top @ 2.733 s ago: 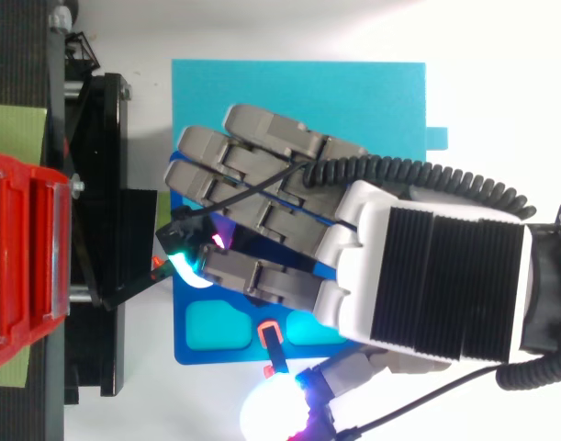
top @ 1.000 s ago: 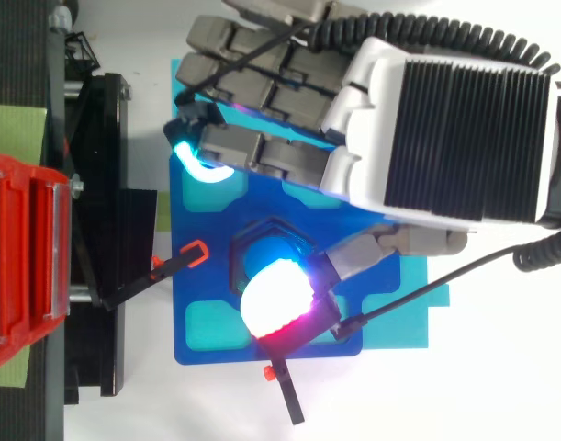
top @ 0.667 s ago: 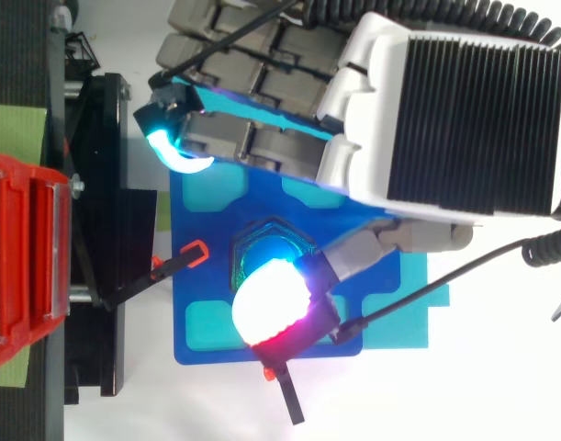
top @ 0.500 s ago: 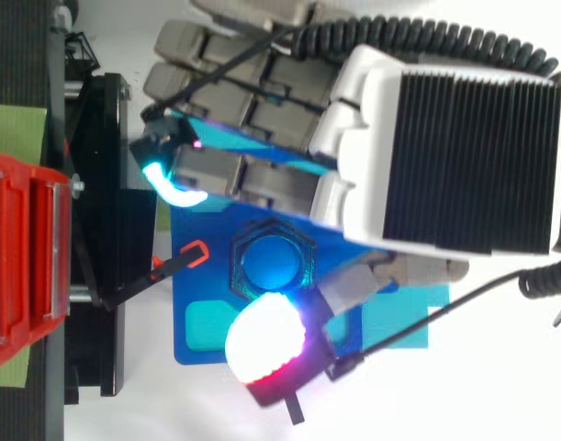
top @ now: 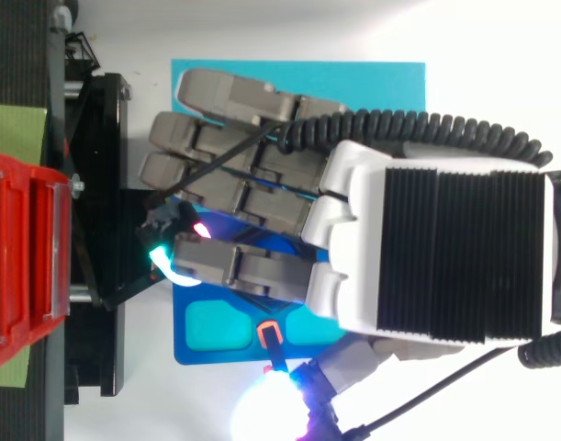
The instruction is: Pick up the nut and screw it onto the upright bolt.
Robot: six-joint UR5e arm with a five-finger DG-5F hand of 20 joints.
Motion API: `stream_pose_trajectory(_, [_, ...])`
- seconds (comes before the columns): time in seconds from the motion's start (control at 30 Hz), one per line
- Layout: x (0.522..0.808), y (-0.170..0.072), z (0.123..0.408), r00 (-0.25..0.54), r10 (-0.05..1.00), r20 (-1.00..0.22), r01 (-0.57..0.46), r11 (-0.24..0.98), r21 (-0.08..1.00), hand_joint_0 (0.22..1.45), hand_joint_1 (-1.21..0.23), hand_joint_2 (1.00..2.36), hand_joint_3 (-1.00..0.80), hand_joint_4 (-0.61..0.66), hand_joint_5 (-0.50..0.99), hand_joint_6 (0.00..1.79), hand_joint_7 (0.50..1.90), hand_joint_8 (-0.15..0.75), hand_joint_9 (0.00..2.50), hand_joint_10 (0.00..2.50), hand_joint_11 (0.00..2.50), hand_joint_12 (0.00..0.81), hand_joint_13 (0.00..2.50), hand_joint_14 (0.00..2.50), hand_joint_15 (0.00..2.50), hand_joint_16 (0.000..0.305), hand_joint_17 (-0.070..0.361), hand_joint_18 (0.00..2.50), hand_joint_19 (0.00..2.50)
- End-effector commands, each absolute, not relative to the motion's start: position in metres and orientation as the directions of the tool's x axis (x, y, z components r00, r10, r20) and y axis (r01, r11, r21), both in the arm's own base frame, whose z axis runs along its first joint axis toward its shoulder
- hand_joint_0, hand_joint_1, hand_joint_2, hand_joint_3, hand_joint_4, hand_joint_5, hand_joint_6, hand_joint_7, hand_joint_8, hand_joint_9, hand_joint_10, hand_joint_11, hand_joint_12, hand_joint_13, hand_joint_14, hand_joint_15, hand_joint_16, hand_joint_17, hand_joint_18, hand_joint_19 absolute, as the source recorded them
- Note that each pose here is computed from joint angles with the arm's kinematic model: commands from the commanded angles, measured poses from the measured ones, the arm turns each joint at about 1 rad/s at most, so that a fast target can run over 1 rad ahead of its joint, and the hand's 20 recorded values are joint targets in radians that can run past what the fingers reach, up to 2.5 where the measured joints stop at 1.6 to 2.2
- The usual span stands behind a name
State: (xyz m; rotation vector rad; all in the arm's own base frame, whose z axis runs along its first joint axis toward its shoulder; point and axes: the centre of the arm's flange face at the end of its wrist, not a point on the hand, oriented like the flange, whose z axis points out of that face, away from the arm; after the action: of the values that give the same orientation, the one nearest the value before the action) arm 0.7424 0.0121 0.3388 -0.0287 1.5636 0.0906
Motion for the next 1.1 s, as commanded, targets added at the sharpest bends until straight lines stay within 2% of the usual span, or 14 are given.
stream_pose_trajectory(0.0, [0.741,0.014,0.337,-0.014,0.042,-0.999,-0.079,0.996,0.043,0.49,-0.11,1.0,-0.5,0.3,-0.13,0.5,1.0,0.266,0.38,0.0,0.0,0.346,0.34,0.0,0.0,0.039,0.087,0.0,0.0])
stream_pose_trajectory(0.33, [0.737,0.015,0.333,-0.051,0.034,-0.998,-0.096,0.995,0.039,0.5,-0.13,1.0,-0.5,0.3,-0.11,0.5,1.1,0.271,0.4,0.0,0.0,0.336,0.36,0.0,0.0,0.037,0.082,0.0,0.0])
stream_pose_trajectory(0.5, [0.736,0.009,0.333,-0.059,0.033,-0.998,-0.1,0.994,0.039,0.5,-0.14,1.0,-0.5,0.28,-0.1,0.5,1.19,0.276,0.43,0.0,0.0,0.328,0.38,0.0,0.0,0.035,0.078,0.02,0.0])
stream_pose_trajectory(1.07, [0.735,-0.011,0.332,-0.06,0.03,-0.998,-0.113,0.993,0.036,0.51,-0.16,1.0,-0.5,0.24,-0.09,0.5,1.34,0.282,0.46,0.0,0.0,0.315,0.43,0.0,0.0,0.032,0.072,0.05,0.0])
